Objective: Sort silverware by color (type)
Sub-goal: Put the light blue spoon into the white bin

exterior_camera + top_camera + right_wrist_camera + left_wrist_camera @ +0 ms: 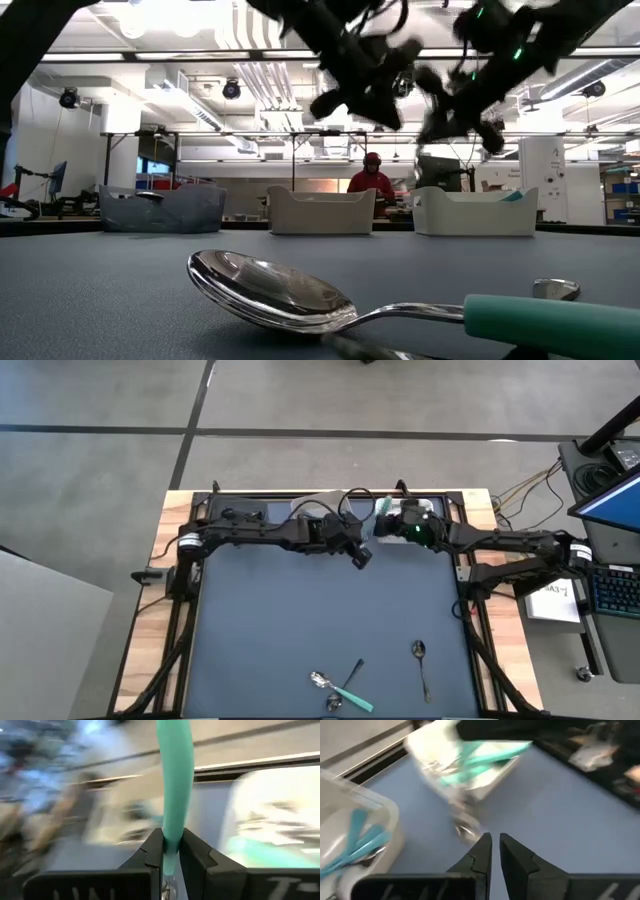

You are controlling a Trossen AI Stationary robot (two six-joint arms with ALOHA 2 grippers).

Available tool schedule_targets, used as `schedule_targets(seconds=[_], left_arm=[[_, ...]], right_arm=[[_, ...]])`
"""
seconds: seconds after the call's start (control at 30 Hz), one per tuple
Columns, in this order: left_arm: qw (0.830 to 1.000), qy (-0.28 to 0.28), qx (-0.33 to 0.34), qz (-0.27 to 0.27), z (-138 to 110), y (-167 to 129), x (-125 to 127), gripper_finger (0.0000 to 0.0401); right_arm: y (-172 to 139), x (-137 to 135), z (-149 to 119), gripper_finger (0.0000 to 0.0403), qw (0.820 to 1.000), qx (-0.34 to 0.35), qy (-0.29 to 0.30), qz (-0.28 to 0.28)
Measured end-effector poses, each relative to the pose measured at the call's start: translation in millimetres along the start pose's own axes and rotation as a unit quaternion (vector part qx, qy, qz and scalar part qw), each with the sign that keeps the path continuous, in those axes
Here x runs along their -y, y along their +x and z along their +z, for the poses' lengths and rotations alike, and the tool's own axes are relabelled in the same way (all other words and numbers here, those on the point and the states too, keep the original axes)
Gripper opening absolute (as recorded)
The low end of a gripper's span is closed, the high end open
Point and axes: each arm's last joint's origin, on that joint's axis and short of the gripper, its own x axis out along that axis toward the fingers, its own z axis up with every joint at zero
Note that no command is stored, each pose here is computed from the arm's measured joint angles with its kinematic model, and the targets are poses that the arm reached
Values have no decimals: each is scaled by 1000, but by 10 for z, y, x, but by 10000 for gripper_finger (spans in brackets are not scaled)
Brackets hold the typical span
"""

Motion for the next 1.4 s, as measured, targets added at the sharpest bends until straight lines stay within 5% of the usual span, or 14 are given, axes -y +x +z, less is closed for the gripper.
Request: schedule_targets(seconds=[0.27,0.67,0.97,1.2,1.4], left_arm=[[998,50,-28,8,121,-133,5,22],[996,74,-44,13,138,-185,9,22],[995,80,-57,18,114,-188,-4,22],[994,95,-57,18,116,-187,-7,22],[993,101,-57,19,124,-182,-23,22]], right_arm=[[14,272,136,29,996,-11,-18,-84],[-182,332,412,29,997,43,-7,-57],[-353,529,588,29,986,63,-107,-110],[-250,590,571,29,948,20,-283,-141],[-208,570,636,29,877,-14,-435,-202]])
